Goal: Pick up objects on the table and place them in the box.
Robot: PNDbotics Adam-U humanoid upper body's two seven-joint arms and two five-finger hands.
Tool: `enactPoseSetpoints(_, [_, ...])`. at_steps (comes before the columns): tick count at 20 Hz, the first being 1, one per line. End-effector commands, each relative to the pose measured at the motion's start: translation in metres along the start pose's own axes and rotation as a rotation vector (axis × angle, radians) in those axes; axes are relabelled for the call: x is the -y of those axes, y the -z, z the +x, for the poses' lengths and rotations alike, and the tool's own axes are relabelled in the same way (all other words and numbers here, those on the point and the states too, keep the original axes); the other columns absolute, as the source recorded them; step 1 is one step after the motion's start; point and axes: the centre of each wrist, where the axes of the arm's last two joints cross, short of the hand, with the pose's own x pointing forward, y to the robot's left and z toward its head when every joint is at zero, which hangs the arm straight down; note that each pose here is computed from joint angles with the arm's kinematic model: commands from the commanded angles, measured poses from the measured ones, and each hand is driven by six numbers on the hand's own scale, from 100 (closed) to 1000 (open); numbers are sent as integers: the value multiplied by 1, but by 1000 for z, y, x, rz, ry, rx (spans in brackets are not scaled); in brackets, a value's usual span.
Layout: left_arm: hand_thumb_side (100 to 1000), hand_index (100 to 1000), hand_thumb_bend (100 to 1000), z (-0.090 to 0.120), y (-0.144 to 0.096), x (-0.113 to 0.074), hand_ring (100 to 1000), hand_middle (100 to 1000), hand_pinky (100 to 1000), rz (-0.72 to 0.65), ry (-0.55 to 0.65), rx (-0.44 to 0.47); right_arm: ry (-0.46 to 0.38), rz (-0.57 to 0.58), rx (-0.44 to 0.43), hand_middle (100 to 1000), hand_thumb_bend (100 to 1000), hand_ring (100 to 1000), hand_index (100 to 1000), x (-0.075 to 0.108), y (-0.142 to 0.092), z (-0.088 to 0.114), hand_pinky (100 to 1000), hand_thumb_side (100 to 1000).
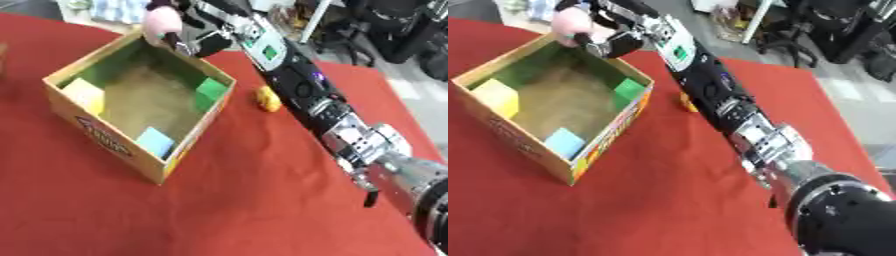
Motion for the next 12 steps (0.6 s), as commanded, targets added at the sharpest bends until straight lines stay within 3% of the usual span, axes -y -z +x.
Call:
enactPoseSetpoints(1, [574, 794, 100, 5, 4, -1, 803, 770, 835, -20, 12, 5, -113, 135, 59, 796, 100, 100, 926, 15, -1, 3, 970, 223])
enactPoseSetpoints(8, [575, 794, 100, 4, 4, 0, 804, 771, 835, -20, 11, 1, -272, 376, 33, 868, 151, 100, 1000, 7, 5, 10, 1000, 239])
enactPoseSetpoints(12, [575, 794, 100, 4, 3, 1, 804, 772, 835, -18, 9, -4, -292, 356, 21, 847, 100, 100, 982, -2, 1, 7, 1000, 169])
